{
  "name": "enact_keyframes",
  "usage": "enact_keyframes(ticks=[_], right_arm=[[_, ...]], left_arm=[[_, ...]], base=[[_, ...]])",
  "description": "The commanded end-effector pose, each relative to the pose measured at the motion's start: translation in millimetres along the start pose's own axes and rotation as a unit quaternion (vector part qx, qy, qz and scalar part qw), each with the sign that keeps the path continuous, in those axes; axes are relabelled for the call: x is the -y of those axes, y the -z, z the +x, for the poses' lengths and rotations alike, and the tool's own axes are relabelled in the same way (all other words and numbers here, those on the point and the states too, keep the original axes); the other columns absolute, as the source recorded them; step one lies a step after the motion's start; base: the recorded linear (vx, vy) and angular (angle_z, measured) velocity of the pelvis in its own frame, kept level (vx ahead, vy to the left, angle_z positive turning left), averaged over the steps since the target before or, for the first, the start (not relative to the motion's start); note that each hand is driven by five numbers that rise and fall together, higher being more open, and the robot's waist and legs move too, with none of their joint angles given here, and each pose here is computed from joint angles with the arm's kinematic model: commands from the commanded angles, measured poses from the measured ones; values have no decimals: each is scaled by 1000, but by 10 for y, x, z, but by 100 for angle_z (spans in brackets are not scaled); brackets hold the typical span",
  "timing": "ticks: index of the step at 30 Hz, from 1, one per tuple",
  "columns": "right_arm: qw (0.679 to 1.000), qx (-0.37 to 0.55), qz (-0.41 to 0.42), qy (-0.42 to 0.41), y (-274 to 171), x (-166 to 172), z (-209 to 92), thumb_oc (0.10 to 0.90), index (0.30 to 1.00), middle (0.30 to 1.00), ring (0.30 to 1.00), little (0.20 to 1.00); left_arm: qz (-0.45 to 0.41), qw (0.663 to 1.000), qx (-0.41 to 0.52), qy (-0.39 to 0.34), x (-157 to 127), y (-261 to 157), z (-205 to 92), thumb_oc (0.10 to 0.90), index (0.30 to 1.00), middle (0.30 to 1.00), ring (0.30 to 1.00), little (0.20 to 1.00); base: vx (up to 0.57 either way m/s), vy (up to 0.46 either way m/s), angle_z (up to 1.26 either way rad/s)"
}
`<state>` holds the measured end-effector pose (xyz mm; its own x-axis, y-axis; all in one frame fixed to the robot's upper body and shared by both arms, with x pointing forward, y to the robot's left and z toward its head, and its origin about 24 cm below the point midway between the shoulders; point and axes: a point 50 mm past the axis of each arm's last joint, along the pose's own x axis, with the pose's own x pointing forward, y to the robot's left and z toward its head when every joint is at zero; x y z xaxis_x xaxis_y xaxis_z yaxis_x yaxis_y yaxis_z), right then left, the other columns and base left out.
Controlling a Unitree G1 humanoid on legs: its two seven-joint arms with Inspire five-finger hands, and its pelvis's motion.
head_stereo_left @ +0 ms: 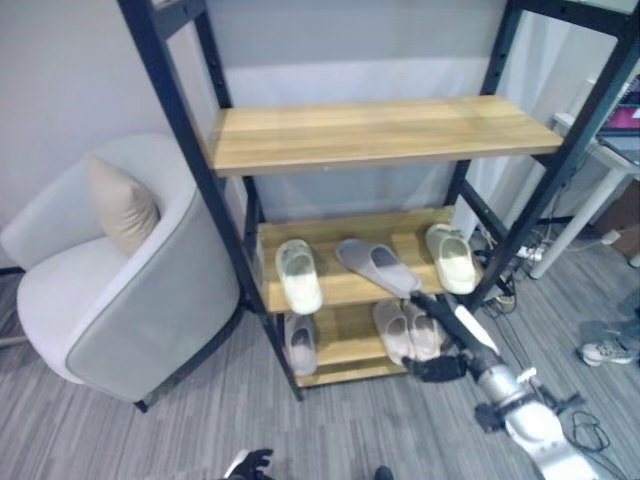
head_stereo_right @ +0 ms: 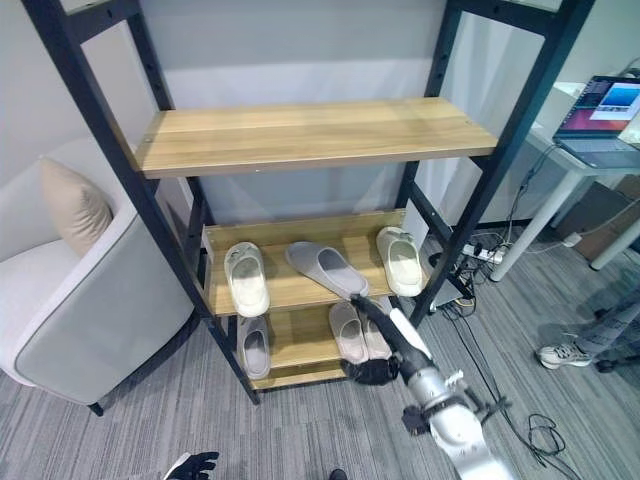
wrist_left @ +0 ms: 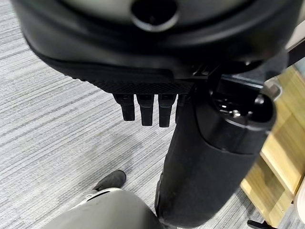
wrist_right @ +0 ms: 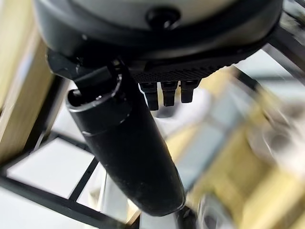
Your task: Arrange the slippers neatly on the shoe rack.
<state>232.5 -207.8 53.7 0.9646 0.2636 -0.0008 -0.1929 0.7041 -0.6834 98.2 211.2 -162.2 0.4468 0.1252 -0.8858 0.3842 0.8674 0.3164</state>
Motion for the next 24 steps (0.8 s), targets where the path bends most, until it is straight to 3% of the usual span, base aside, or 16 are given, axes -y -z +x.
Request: enact_keyframes(ticks=[1,3,6,8,24], right_arm=[[978,130,-110,119,-446,523,241,800,900,900,900,900],[962,116,-199,146,-420,732,272,800,900,900,900,900],[959,84,-194,191,-306,882,341,800,900,900,900,900],[940,71,-246,224,-304,1079,350,800,900,900,900,900],[931,26,-158,328,-190,1420,595,800,900,900,900,900]], left_arm=[[20,999,15,21,161,-133,24,800,900,900,900,900],[18,1000,9,17,131,-92,19,800,900,900,900,900],[19,1000,-4,15,124,-7,4,800,900,900,900,900],[10,1000,-25,14,126,127,-27,800,900,900,900,900],[-26,999,-34,-1,98,187,-41,800,900,900,900,900]], base=[[12,8,13],[28,13,14],[31,13,18],[49,10,15],[25,6,8]])
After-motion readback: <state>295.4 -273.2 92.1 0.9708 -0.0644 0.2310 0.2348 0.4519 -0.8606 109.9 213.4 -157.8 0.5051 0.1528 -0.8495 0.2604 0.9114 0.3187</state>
